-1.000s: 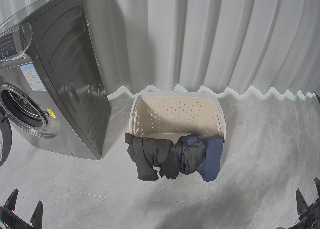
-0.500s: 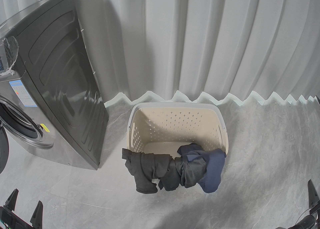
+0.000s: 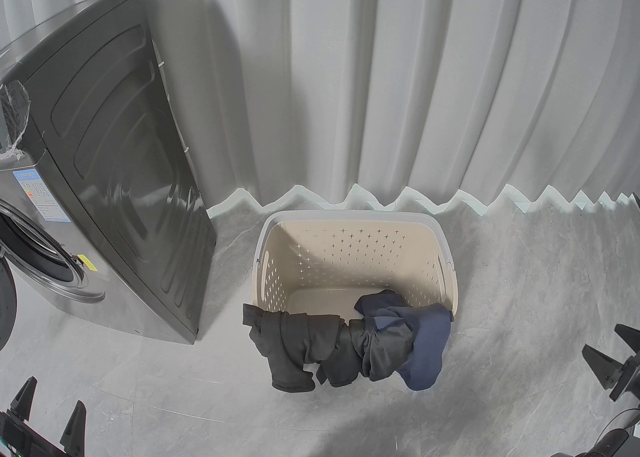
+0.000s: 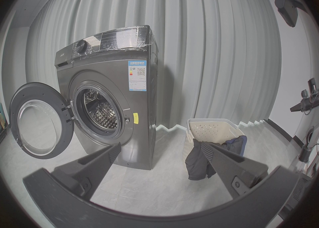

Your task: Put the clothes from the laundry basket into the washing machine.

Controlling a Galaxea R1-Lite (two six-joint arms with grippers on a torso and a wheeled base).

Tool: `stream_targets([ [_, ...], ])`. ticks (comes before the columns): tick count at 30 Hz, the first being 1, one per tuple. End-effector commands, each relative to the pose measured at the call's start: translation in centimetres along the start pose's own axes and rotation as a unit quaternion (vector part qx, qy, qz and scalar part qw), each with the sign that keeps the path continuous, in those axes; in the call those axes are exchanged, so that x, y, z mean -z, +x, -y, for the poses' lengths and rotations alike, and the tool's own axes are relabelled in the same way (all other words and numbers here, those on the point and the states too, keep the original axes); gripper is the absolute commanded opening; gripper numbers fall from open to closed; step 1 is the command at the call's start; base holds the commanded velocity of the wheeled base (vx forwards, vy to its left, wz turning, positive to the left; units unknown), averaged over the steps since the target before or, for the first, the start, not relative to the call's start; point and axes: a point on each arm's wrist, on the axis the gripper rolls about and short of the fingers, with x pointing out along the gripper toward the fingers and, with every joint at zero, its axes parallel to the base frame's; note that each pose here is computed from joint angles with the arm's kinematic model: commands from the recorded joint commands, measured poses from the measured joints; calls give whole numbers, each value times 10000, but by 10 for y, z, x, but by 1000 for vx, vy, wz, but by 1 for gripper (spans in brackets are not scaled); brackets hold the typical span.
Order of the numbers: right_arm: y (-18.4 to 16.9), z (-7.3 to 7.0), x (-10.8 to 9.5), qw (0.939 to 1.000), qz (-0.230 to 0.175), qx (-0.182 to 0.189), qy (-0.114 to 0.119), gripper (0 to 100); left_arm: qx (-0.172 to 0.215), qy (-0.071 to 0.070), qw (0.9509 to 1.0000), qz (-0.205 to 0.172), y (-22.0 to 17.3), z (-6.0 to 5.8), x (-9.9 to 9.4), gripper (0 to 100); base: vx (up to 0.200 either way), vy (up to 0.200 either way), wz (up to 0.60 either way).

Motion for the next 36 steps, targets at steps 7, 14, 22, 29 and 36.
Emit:
stream_targets([
  [7,90,-5,1,9848,-1732,-133,96,100,-2,2,10000,24,0,0,4,100,0,0,0],
  [14,115,-6,-2,9828,-1839,-138,94,100,-2,10,10000,24,0,0,4,100,0,0,0],
  [22,150,-9,-5,9806,-1942,-230,110,100,-2,2,10000,24,0,0,4,100,-150,0,0],
  [29,181,-12,-4,9767,-2125,-288,103,100,-2,-5,10000,24,0,0,4,100,0,0,0],
  [36,205,-24,5,9731,-2252,-493,-16,100,6,-5,10000,24,0,0,4,100,0,0,0],
])
